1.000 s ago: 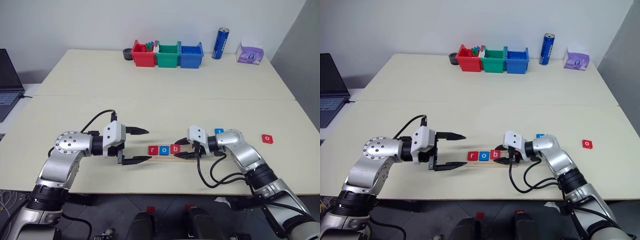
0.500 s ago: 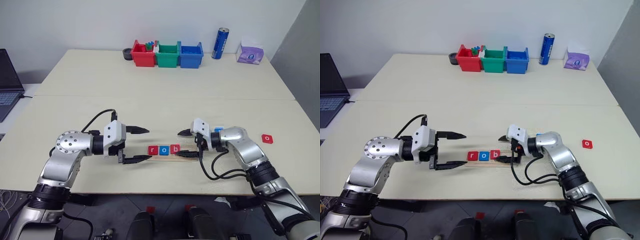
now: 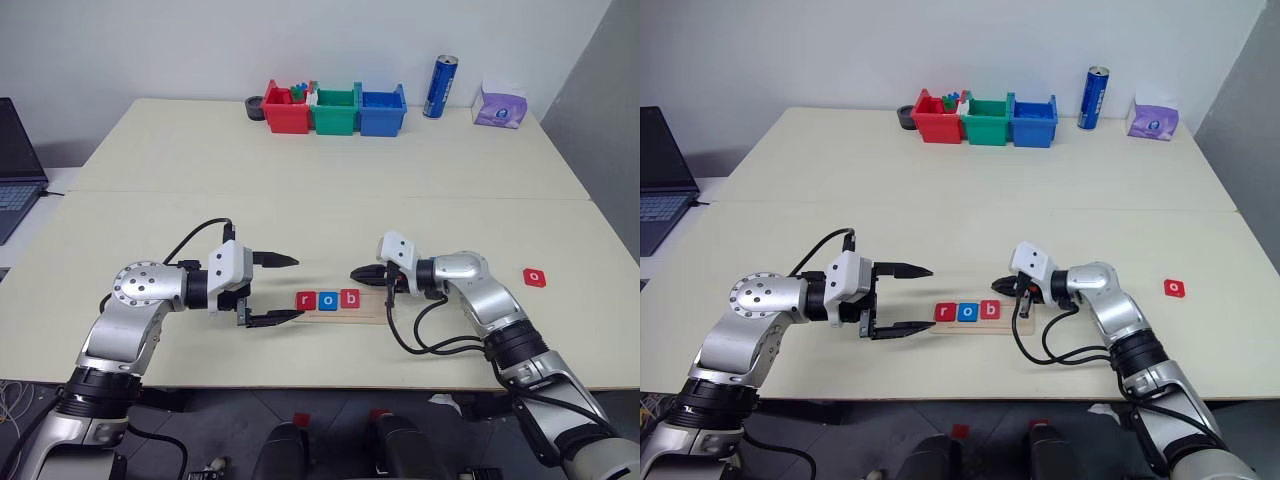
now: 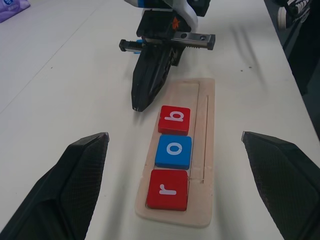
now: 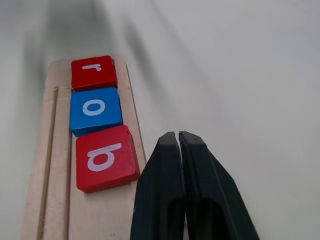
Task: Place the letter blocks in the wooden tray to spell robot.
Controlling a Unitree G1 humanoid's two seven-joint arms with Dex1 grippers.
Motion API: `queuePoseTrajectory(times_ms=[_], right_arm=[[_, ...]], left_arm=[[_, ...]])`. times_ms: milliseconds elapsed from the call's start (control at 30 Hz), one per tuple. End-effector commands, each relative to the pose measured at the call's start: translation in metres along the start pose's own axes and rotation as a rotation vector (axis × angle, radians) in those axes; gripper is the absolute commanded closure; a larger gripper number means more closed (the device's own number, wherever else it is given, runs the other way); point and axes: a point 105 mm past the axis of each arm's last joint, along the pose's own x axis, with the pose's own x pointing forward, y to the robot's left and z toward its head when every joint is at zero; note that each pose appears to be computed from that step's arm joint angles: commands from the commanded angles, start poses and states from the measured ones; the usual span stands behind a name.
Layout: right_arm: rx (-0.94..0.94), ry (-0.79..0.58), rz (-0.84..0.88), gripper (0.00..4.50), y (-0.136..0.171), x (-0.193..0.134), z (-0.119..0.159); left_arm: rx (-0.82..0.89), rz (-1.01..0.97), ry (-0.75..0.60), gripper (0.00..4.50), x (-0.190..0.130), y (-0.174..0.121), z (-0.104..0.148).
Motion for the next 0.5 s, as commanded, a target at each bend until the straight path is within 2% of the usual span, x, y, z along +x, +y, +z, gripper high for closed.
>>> queuePoseTrajectory(times_ms=[33, 500], right_arm=[[-0.05, -0.018, 0.01, 4.45, 0.002, 0.002, 0.008], [-0.097, 0.0, 0.081, 4.45, 0.016, -0.001, 0.004]], left_arm=[[0.04, 0.017, -0.012, 0.0, -0.001, 0.004, 0.007], [0.042, 0.015, -0.013, 0.0, 0.0, 0.004, 0.008]])
